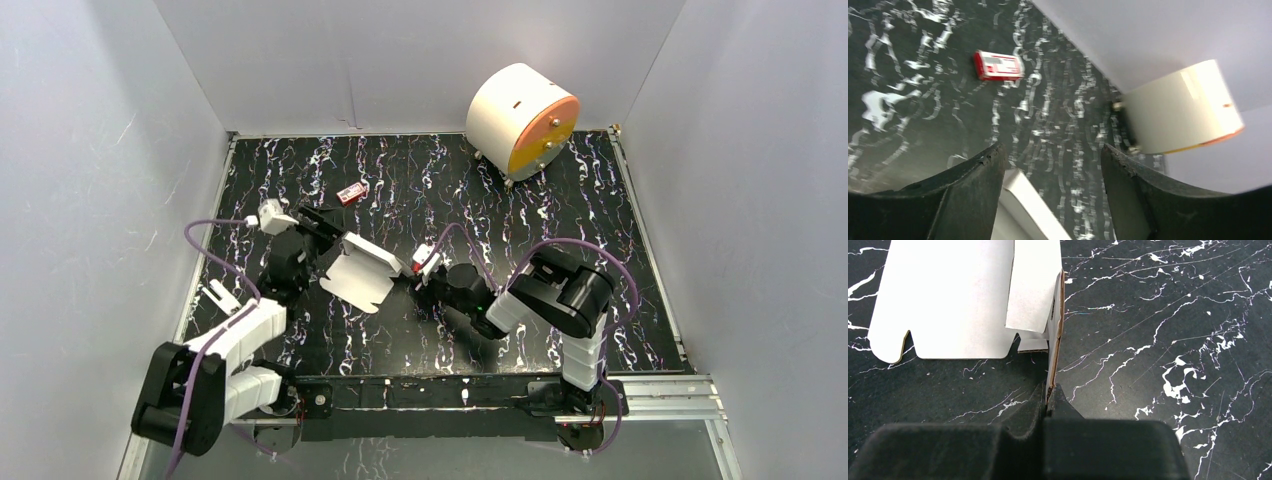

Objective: Fold the paper box

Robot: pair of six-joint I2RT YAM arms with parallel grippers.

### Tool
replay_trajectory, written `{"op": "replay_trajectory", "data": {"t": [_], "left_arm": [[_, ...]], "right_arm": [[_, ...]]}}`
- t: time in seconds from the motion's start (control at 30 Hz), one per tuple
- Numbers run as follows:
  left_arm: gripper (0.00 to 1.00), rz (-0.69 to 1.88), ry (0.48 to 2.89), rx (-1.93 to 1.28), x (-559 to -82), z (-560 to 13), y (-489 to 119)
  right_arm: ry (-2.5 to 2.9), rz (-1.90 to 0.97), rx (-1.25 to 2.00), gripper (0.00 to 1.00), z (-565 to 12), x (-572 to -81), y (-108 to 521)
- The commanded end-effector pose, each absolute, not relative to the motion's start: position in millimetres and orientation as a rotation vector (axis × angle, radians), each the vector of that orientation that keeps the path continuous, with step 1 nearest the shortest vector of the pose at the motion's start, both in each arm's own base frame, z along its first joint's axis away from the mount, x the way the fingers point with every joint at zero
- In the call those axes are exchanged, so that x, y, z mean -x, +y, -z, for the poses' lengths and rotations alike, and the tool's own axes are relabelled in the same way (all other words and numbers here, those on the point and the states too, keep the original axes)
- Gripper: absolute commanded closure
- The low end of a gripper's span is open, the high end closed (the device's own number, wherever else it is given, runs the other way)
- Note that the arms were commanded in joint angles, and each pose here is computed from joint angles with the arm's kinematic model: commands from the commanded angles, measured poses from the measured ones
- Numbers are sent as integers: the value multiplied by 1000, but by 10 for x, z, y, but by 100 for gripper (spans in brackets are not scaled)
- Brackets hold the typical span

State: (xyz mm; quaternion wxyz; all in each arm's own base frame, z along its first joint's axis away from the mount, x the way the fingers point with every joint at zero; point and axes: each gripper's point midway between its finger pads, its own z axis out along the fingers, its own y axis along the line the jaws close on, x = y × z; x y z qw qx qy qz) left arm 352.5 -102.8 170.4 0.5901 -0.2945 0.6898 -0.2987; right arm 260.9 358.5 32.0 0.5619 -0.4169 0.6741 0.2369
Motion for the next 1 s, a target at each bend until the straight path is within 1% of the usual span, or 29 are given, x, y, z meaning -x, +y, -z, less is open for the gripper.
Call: {"op": "replay_trajectory", "data": {"t": [0.0,0.17,0.37,0.53,0.97], "left_arm": [[33,496,1832,530,-3645,-1366,-877],[33,588,1946,459,-3775,-1213,-1025],[39,703,2020,411,-3791,-1109,-1236],[49,778,2061,408,-3725,-1018,-1345],[60,934,2089,512,-3406,-1026,-1460]], "right_arm": [[1550,-575,1028,100,-376,-2595,3604],[1548,-571,1038,100,-371,-2615,3600],[1547,-558,1042,100,-398,-2651,3587],[1549,-557,1039,100,-438,-2676,3603],[1624,-522,984,100,-478,-2853,3655]]}}
